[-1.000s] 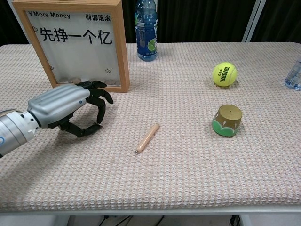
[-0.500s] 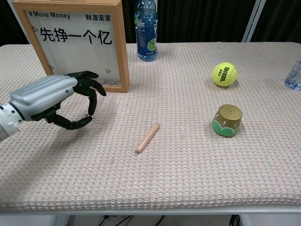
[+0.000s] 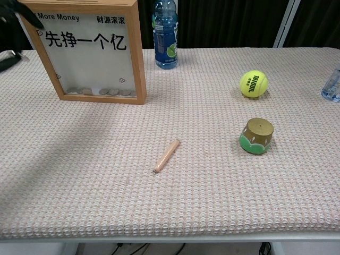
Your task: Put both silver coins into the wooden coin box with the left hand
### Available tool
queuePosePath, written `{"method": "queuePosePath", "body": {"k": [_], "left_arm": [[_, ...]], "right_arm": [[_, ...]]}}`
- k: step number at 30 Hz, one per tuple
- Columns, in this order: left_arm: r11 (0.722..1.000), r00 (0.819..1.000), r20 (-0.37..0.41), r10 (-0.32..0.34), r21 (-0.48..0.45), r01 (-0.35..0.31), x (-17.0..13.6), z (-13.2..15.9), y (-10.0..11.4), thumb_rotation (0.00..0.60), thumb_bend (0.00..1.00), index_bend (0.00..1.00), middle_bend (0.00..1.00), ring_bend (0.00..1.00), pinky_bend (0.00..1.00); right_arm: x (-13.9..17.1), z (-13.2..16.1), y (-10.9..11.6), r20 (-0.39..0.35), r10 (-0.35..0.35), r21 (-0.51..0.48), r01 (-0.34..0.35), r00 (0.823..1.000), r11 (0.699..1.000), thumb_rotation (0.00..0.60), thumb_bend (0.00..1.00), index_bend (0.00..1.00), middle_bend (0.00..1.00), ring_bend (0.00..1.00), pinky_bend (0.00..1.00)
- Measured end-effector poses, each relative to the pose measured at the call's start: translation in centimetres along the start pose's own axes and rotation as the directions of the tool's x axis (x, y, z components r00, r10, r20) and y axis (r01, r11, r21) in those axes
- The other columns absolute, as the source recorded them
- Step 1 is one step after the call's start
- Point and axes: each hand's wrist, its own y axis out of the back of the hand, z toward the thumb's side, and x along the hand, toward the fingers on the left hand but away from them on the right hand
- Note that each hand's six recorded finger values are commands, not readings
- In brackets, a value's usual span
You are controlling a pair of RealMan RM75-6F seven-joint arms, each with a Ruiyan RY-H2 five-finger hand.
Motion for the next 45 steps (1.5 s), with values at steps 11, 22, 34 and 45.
{"method": "queuePosePath", "body": {"k": [11,22,34,45], "left_arm": [[0.992,0.995,-0.025,0.097,0.089,-0.094,6.5,-1.7,9.5,0.6,0.39,0.59,0.25,0.04,0.14],[0.995,0.994,-0.044,-0.104,0.006,0.104,14.2,-0.8,8.9,0.6,0.39,0.59,0.25,0.04,0.13],[0.971,0.968,-0.104,-0.226,-0.1,0.216,17.0,-1.2,6.5,0.6,0.39,0.58,0.25,0.04,0.13],[0.955,0.953,-0.142,-0.267,-0.171,0.242,17.1,-2.0,4.6,0.6,0.39,0.59,0.25,0.04,0.13]], "right_arm": [[-0.1,1.0,0.5,-0.016,-0.01,0.012,0.01,1.0,1.0,0.6,0.18,0.0,0.0,0.0,0.0],[-0.2,0.5,0.5,0.002,-0.015,0.007,0.015,1.0,1.0,0.6,0.18,0.0,0.0,0.0,0.0],[0.0,-0.3,0.4,0.017,-0.015,0.0,0.015,1.0,1.0,0.6,0.18,0.0,0.0,0.0,0.0],[-0.1,-0.6,0.3,0.023,-0.015,-0.005,0.015,1.0,1.0,0.6,0.18,0.0,0.0,0.0,0.0]]}}
